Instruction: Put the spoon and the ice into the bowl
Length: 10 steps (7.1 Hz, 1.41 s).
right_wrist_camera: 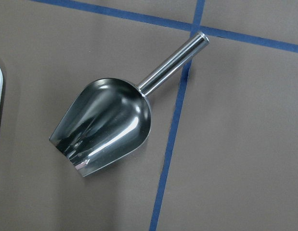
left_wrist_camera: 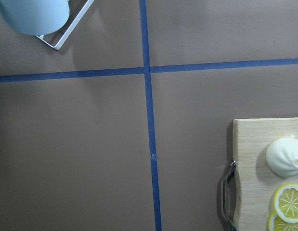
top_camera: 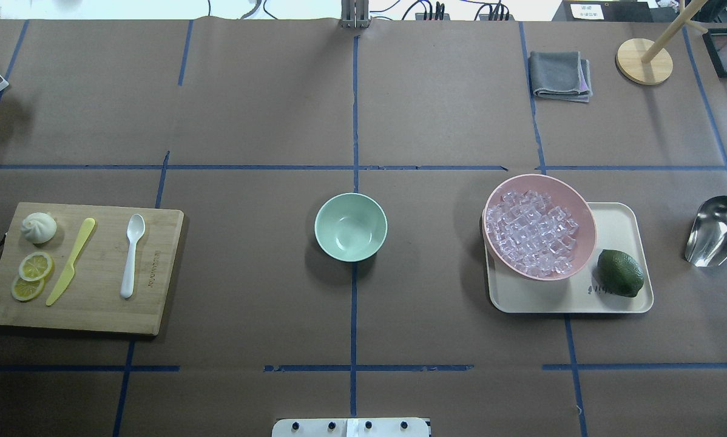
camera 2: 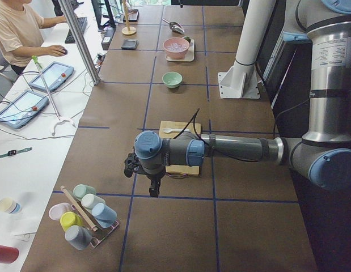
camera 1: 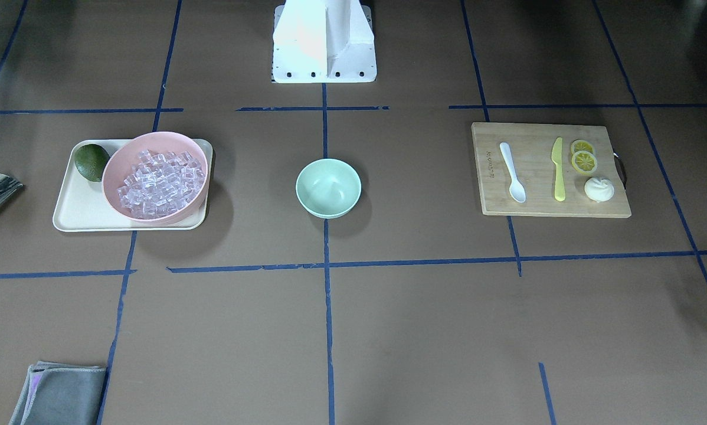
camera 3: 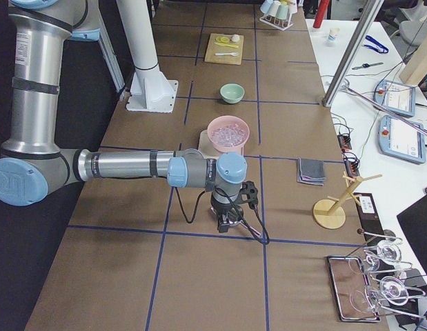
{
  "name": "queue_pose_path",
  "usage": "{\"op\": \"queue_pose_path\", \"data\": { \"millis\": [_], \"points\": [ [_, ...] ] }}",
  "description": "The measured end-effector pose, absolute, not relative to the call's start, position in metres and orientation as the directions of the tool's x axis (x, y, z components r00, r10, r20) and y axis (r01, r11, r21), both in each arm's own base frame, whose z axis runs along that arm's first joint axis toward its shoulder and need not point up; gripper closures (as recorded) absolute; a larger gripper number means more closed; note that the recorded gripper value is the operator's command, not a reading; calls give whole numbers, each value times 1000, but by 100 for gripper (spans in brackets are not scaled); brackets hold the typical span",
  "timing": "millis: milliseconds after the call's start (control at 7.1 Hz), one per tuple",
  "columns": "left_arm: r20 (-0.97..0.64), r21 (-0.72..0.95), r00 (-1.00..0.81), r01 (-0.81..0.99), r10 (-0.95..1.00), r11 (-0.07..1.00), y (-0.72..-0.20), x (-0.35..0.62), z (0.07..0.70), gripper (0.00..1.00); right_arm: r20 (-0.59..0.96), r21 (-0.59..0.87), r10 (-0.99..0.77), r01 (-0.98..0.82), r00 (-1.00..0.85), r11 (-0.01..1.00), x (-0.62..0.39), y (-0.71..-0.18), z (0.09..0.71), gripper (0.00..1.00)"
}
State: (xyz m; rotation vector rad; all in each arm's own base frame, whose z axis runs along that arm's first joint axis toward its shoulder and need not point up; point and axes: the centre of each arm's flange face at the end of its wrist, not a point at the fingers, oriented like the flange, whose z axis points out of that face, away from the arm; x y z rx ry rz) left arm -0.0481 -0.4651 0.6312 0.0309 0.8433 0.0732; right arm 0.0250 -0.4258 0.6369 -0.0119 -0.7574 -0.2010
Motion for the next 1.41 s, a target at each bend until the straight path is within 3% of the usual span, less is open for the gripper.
{"op": "queue_pose_path", "data": {
  "millis": [705,1409],
  "points": [
    [-749,124,643,-97,157,988,-470,-25,600,0,681,77,-188,187,708,979,24,-433,630,0],
    [-749,35,647,-175,142,984,-459,188,460,0,705,91,-195,185,682,978,20,-434,623,0]
  ]
}}
